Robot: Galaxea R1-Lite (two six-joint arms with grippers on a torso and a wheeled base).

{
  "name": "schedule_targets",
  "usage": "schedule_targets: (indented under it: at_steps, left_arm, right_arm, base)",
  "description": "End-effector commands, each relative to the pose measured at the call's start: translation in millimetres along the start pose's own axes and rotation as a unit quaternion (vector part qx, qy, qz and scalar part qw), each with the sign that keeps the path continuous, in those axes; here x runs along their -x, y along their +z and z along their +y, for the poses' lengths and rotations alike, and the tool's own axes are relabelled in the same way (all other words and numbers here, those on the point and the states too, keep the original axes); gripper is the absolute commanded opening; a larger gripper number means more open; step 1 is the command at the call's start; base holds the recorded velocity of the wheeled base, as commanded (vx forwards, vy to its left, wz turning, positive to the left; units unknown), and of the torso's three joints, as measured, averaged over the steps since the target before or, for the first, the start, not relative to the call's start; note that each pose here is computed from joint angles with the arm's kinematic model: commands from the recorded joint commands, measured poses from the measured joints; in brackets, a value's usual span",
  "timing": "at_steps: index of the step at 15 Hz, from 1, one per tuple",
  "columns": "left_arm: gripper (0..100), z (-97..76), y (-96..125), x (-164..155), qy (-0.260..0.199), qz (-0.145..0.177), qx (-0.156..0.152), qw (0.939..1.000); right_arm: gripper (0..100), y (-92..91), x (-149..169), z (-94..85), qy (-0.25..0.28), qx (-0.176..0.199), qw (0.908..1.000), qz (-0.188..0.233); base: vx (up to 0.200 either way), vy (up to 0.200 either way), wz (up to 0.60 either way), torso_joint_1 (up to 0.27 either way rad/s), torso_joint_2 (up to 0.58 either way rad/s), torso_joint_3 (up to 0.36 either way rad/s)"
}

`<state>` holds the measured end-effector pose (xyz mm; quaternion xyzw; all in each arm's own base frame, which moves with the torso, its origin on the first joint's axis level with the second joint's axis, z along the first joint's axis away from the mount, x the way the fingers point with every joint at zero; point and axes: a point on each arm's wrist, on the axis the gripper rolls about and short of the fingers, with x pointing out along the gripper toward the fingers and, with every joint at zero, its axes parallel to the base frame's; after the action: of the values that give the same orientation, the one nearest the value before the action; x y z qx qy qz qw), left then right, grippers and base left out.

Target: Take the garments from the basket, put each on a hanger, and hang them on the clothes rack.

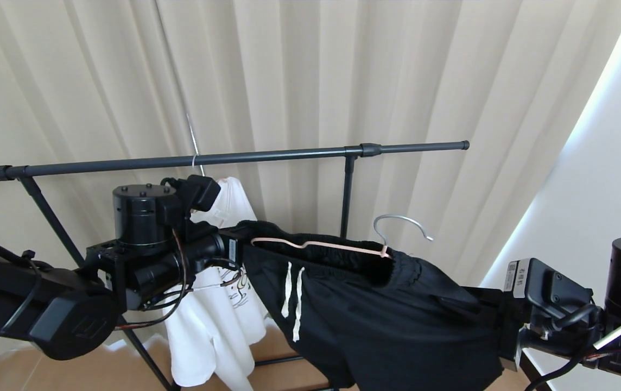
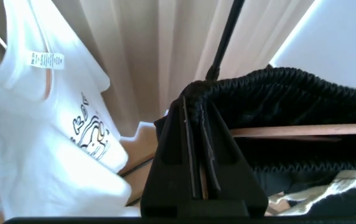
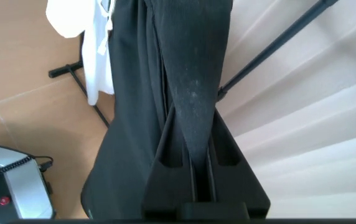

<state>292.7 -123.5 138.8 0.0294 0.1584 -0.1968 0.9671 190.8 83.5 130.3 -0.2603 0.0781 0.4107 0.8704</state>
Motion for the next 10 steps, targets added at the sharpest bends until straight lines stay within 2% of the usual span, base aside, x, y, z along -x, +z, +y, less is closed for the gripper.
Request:
schedule_targets:
  at_steps: [1, 3, 5, 8, 10]
  left_arm:
    - [0, 2.2, 8.5, -0.3, 0.007, -0.011, -0.003, 0.9999]
    - [0, 10.4, 19.8, -5.3, 0.042, 0.009, -0.035, 0.9985]
    - [0, 3.8, 32.4, 0.2, 0.043, 0.006, -0.044, 0.9981]
    - [0, -27.4, 57.4, 25.9, 0.0, 0.028, -0.07, 0.9971]
    - [0, -44.4, 68.4, 42.2, -0.025, 0.055, -0.084, 0.9946]
  right_arm:
    - [0, -3.3, -1.1, -1.7, -0.002, -0.003, 1.0, 0.007]
    - [0, -8.0, 2.4, -8.1, -0.019, 0.016, 0.9996, 0.016]
    - [0, -10.6, -1.5, -10.1, -0.018, 0.018, 0.9994, 0.023]
    - [0, -13.5, -19.5, -12.3, -0.035, 0.011, 0.9979, 0.053]
    - [0, -6.9, -25.9, -11.5, -0.039, -0.027, 0.9978, 0.047]
  base:
    - [0.0, 0.0, 0.0, 0.0, 0.0, 0.0]
    - [0.0, 0.0, 0.0, 0.0, 0.0, 0.0]
    - [0.0, 0.0, 0.0, 0.0, 0.0, 0.0]
    - [0.0, 0.0, 0.0, 0.0, 0.0, 0.0]
    - [0.0, 0.0, 0.0, 0.0, 0.0, 0.0]
